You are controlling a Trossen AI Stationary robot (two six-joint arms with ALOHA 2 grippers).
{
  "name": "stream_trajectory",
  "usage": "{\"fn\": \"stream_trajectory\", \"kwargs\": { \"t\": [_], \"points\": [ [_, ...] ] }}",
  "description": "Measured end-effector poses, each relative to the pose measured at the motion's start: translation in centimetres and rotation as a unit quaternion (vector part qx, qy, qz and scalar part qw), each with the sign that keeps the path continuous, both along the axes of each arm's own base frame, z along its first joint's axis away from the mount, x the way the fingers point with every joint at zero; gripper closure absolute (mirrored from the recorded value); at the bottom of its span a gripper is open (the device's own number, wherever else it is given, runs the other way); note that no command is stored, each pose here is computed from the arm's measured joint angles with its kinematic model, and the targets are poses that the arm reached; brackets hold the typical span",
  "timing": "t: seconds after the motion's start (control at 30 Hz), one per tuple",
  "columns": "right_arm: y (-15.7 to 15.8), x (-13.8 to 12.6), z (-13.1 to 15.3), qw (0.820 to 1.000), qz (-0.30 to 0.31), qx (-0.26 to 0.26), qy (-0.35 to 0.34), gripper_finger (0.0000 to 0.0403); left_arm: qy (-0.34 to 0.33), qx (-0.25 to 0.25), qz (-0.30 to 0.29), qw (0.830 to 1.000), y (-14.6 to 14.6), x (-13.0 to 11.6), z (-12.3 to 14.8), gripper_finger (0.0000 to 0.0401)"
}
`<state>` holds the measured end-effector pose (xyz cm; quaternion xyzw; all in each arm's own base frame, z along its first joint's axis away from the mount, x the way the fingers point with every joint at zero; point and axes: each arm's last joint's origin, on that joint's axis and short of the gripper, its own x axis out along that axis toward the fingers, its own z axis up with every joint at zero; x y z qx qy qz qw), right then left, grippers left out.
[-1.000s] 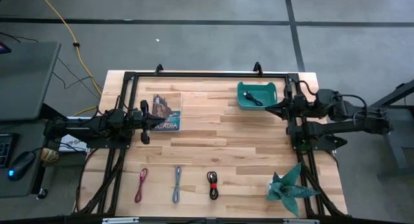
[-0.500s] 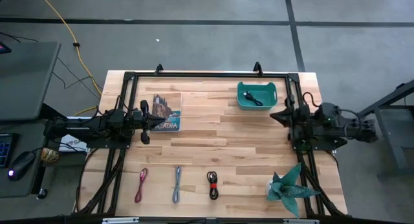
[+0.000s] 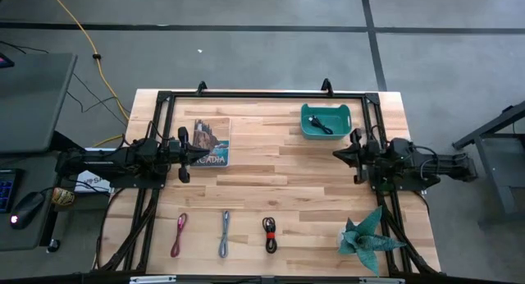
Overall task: Pick and place USB-C Cables
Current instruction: Put the white charger cable into the green bin
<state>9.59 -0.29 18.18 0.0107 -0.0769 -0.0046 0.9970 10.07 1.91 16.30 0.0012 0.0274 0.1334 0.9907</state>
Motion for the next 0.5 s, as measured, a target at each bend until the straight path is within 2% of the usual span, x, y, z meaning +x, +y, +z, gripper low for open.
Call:
{"fn": "stream_trajectory", "kwargs": {
  "t": [0.13, 0.5],
  "points": [
    [-0.01, 0.1, -0.59, 1.0, 0.0, 0.005, 0.026, 0.0403, 0.0, 0.0, 0.0, 1.0, 0.0, 0.0, 0.01, 0.0396],
    [-0.11, 0.1, -0.63, 0.999, -0.016, 0.023, 0.027, 0.0403, -0.003, -0.01, 0.0, 1.0, 0.0, 0.0, 0.0, 0.0396]
  ]
}}
